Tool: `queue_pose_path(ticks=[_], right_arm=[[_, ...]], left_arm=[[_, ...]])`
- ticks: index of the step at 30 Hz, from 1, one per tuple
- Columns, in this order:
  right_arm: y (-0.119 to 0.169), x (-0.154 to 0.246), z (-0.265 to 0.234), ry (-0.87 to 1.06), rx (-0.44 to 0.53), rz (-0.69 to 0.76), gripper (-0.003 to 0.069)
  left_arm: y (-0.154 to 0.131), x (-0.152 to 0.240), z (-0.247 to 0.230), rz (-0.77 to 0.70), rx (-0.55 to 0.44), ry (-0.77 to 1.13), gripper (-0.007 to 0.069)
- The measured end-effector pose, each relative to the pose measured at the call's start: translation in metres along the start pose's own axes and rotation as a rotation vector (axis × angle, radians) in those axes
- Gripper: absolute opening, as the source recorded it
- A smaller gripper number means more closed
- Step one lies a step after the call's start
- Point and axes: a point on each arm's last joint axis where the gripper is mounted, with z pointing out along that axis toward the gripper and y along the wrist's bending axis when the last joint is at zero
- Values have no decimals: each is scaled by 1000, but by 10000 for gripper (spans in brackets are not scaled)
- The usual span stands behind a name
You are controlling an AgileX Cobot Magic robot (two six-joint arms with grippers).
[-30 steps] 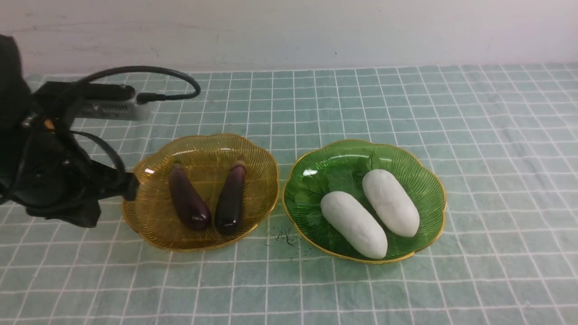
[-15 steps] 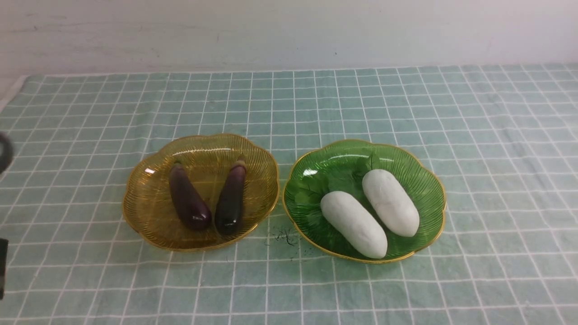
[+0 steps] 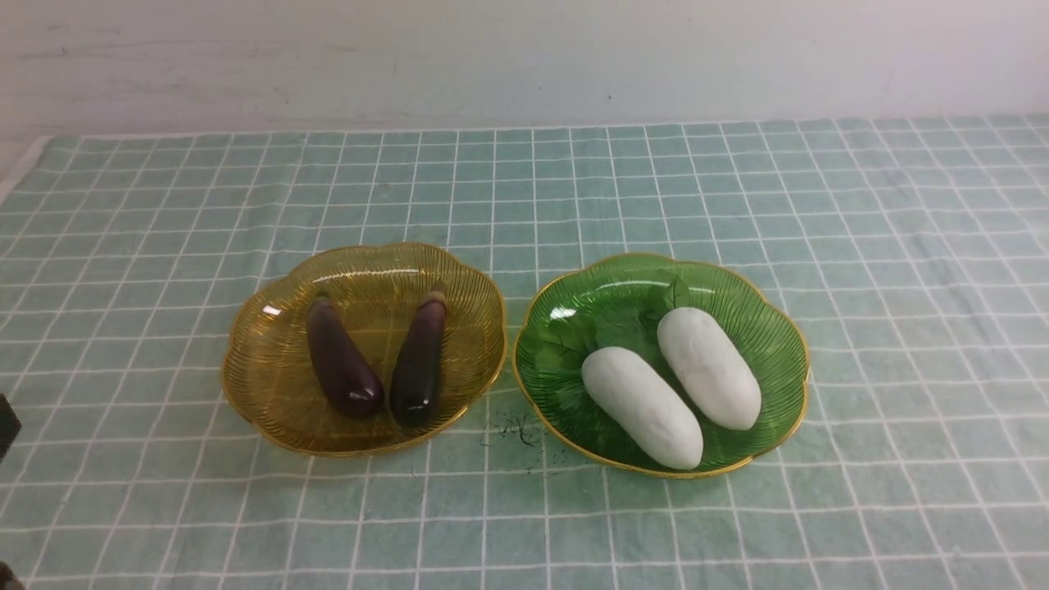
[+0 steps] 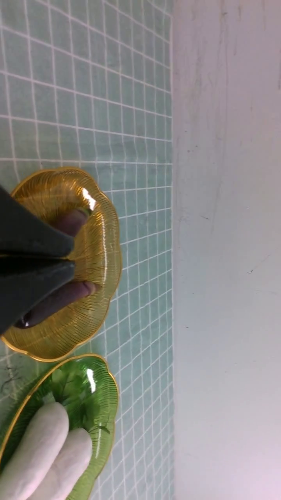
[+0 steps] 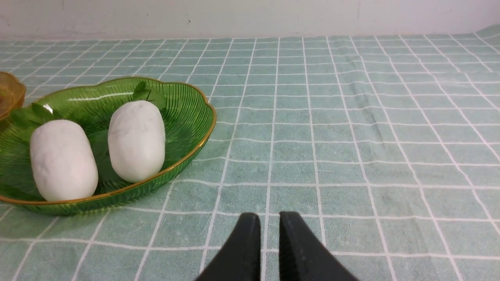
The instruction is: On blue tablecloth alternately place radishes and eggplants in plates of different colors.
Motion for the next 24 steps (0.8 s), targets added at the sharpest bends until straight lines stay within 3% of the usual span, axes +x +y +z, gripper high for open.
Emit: queue_pose_path(ticks=[13,24], right_arm=[[0,0,0,0,0,0,64],[0,0,0,0,0,0,64]], left_arm=[[4,30,7,37,-21,112,-8],[13,94,-2,36,-72,119,-8]])
